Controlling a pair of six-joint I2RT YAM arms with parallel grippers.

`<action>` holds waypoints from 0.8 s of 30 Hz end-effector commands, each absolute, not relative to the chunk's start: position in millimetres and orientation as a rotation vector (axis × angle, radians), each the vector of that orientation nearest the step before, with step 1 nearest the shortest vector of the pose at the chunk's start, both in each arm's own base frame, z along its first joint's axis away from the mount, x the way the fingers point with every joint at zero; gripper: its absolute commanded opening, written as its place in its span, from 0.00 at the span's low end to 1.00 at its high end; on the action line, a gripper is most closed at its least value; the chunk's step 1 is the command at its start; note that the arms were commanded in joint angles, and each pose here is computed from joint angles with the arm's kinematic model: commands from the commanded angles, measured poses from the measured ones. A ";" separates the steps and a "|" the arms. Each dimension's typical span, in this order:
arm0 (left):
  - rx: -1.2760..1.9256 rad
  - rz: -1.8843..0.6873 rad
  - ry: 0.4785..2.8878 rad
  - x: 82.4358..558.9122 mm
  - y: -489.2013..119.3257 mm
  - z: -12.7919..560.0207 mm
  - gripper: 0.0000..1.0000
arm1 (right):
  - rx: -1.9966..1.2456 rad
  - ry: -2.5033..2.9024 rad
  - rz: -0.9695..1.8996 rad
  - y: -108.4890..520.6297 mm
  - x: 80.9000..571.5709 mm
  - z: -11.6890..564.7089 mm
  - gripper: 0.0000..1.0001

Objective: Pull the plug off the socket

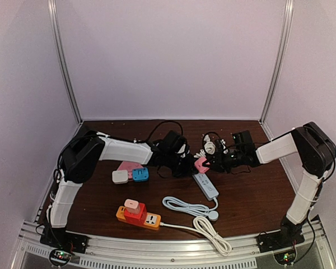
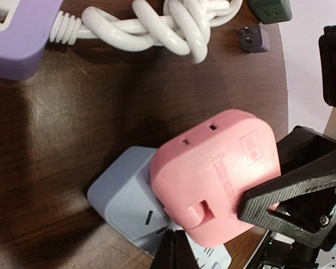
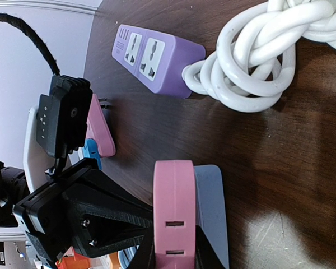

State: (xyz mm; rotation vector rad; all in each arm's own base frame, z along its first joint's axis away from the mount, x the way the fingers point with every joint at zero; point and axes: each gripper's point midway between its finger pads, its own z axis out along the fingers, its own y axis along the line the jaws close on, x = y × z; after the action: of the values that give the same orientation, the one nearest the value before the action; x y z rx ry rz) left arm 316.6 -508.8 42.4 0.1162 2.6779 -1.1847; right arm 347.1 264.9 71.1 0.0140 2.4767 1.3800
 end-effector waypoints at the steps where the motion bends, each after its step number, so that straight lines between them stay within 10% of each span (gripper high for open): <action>1: 0.012 -0.897 2.849 307.4 -471.6 -44.8 0.00 | -0.100 2.336 1.499 278.3 351.5 117.2 0.07; 24: 0.026 -0.899 2.852 305.3 -471.7 -44.1 0.00 | -0.053 2.308 1.370 255.9 364.8 139.7 0.07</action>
State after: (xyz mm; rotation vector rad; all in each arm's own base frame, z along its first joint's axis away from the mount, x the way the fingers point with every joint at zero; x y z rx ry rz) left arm 324.5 -516.8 43.2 0.0983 2.6186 -1.2097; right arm 354.2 268.3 121.2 -0.0525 2.3488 1.4604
